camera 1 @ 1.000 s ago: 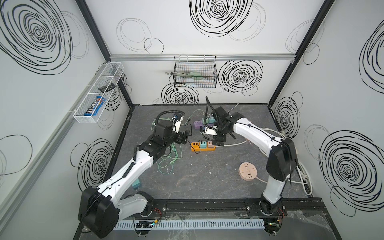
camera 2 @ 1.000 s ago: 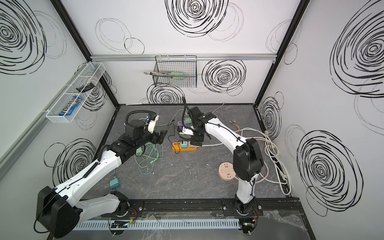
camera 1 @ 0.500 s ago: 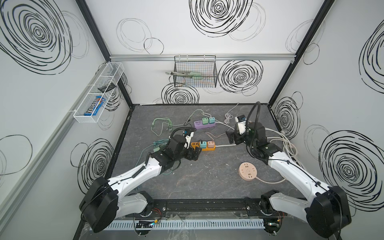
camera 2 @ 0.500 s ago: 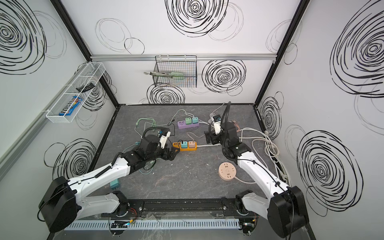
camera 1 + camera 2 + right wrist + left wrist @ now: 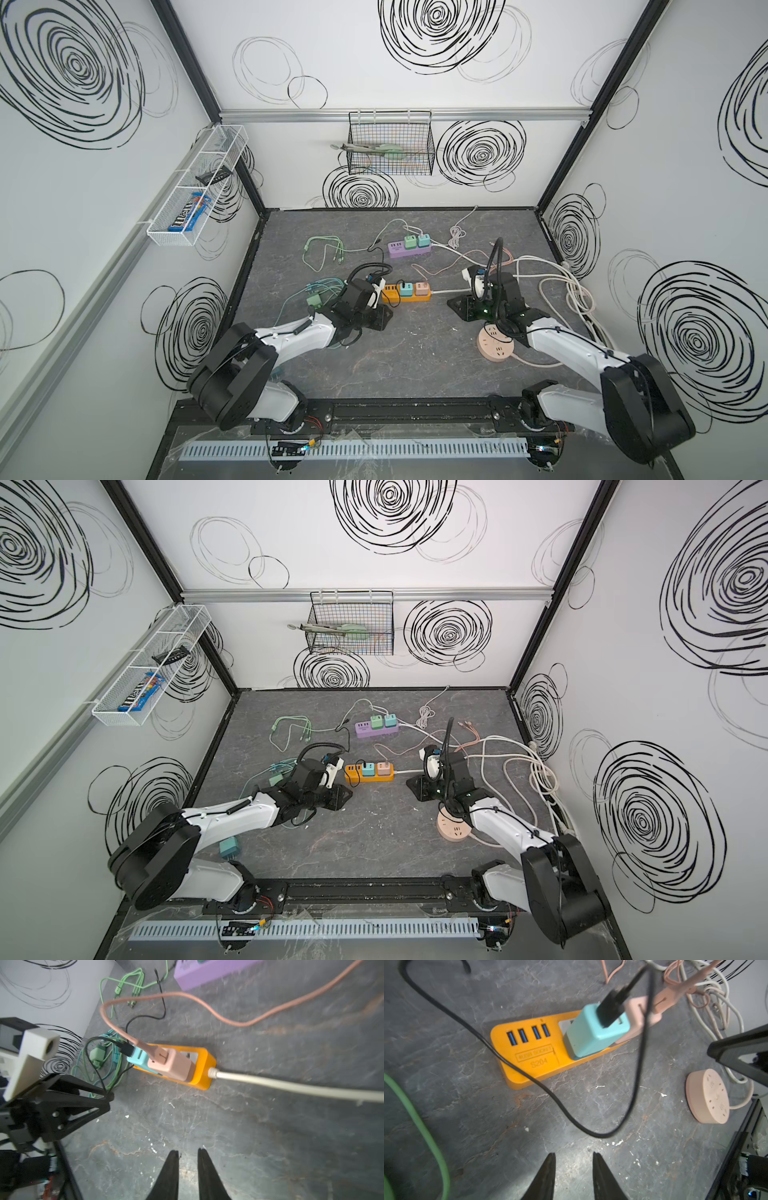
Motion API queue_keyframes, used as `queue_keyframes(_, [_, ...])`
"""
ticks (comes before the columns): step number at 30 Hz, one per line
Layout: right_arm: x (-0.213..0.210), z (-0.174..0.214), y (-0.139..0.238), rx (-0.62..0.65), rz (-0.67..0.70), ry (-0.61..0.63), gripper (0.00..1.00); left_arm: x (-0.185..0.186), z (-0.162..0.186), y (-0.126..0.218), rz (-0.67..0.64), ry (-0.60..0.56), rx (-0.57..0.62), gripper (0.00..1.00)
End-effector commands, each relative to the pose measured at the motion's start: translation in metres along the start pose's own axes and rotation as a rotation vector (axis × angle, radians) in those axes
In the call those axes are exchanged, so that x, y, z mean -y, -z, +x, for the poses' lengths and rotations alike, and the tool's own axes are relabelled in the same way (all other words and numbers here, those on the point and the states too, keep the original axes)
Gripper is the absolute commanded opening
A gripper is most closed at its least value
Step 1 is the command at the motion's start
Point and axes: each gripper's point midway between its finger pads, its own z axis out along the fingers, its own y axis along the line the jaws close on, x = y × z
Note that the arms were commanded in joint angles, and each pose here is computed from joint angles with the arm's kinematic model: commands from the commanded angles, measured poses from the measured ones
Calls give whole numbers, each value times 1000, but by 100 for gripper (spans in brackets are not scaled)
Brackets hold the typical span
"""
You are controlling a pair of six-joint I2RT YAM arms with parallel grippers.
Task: Insert the plug
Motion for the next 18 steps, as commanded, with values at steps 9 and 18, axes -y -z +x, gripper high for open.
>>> queue_keyframes(9, [-7, 21, -70, -268, -104, -95, 0, -5, -35, -28, 52, 90, 59, 29])
queue_keyframes(18, [32, -6, -102, -239, -49, -183, 0, -27, -59, -51, -10, 104, 95, 28])
